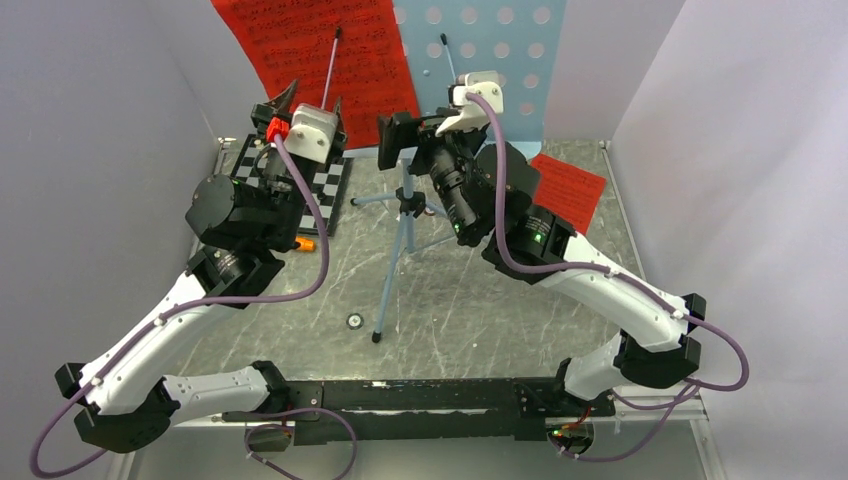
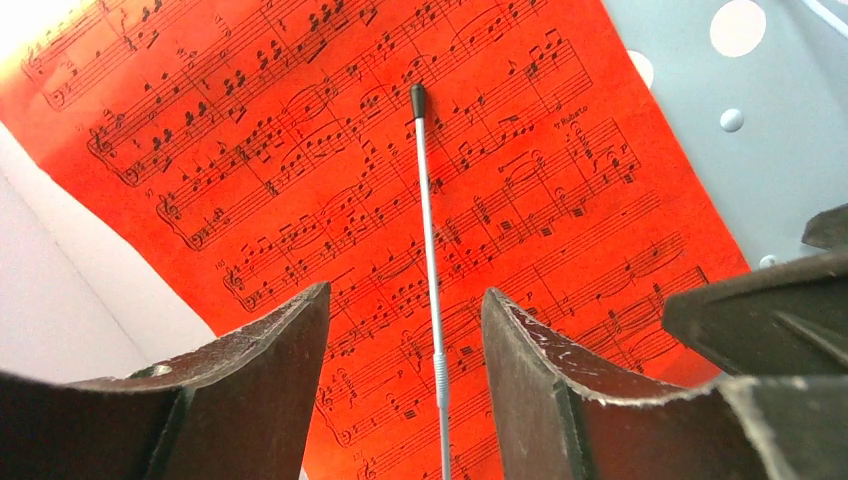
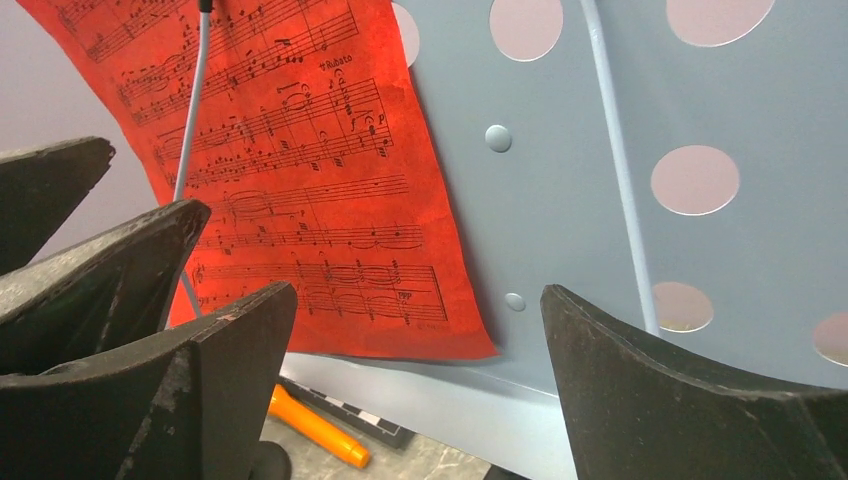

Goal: Pack up the instrument practice props

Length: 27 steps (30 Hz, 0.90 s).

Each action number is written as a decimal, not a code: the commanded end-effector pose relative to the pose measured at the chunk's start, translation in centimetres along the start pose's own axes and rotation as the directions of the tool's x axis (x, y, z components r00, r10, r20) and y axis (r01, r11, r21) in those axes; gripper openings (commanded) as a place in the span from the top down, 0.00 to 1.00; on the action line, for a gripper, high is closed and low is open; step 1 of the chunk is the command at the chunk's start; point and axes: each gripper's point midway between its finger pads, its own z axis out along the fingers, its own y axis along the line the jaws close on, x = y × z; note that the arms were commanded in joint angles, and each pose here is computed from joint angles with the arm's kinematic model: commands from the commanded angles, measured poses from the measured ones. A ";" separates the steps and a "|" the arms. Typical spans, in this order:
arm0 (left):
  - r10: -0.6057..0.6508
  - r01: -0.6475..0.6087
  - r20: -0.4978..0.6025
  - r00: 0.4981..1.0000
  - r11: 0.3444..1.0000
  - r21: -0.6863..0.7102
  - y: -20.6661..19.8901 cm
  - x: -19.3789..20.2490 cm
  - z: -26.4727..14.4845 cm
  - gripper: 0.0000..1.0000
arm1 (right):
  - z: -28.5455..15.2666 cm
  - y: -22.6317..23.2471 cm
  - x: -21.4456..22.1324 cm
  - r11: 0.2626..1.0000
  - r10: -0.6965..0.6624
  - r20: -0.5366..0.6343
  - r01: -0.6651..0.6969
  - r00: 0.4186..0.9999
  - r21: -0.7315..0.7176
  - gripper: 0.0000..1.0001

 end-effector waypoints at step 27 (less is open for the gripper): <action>-0.025 0.025 0.053 0.998 1.000 -0.004 0.8 -0.9 -0.6 0.38 | 2.8 1.0 0.8 0.989 0.127 -0.072 -0.131 0.989 -0.067 0.39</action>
